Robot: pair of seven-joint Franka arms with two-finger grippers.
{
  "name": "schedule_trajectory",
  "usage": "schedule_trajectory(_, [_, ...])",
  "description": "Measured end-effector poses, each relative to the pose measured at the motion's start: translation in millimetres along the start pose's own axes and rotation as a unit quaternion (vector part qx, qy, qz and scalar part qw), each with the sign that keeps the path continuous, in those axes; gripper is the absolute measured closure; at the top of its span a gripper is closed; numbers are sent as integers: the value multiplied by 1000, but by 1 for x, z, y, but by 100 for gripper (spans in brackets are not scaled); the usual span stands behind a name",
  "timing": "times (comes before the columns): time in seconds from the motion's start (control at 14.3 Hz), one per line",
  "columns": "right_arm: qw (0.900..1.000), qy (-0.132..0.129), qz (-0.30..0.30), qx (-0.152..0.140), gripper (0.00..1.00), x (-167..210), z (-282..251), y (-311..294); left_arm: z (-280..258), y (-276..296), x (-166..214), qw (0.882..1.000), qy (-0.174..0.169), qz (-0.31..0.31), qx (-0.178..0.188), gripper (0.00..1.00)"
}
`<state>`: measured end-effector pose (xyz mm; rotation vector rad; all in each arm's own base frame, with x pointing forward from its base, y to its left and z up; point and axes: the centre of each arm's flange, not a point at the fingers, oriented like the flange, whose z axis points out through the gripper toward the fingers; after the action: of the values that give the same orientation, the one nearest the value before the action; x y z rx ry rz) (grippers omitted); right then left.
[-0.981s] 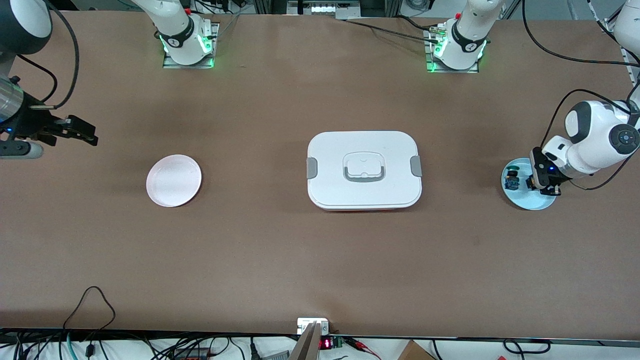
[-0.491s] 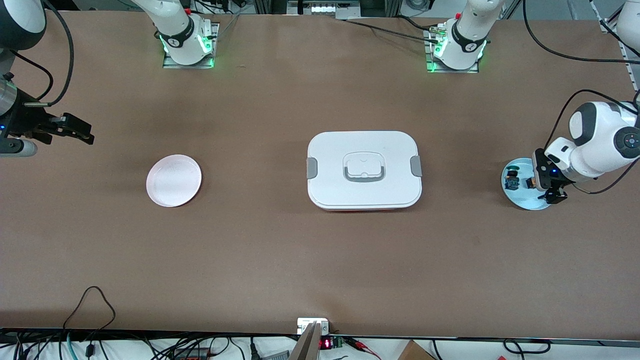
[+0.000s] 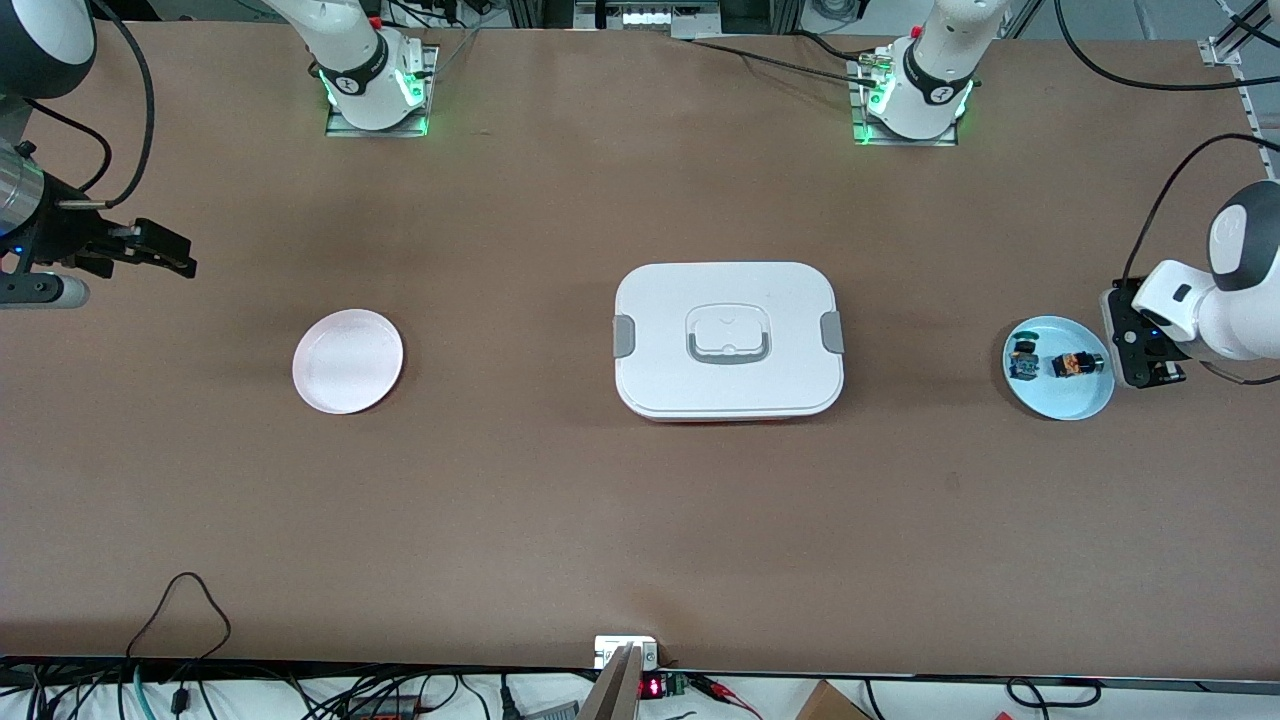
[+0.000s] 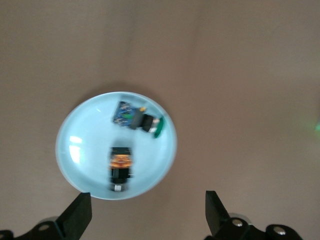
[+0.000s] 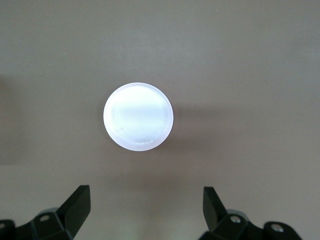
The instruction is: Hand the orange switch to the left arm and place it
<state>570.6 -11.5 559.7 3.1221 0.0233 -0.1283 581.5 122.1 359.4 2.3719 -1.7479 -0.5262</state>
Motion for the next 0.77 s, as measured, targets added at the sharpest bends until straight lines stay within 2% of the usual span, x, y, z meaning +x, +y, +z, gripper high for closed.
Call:
schedule_trajectory(0.14, [1000, 0, 0, 0, 0, 0, -1, 0, -35, 26, 32, 997, -21, -67, -32, 0])
schedule_trajectory(0.35, [1000, 2, 0, 0, 0, -1, -3, 0, -88, 68, 84, 986, -18, -157, -50, 0])
schedule_trajectory(0.56, [1000, 8, 0, 0, 0, 0, -9, 0, -126, 102, 125, 969, 2, -243, -49, 0])
schedule_trajectory(0.77, [1000, 17, 1, 0, 0, 0, -18, 2, -156, 120, 154, 943, 29, -327, -48, 0])
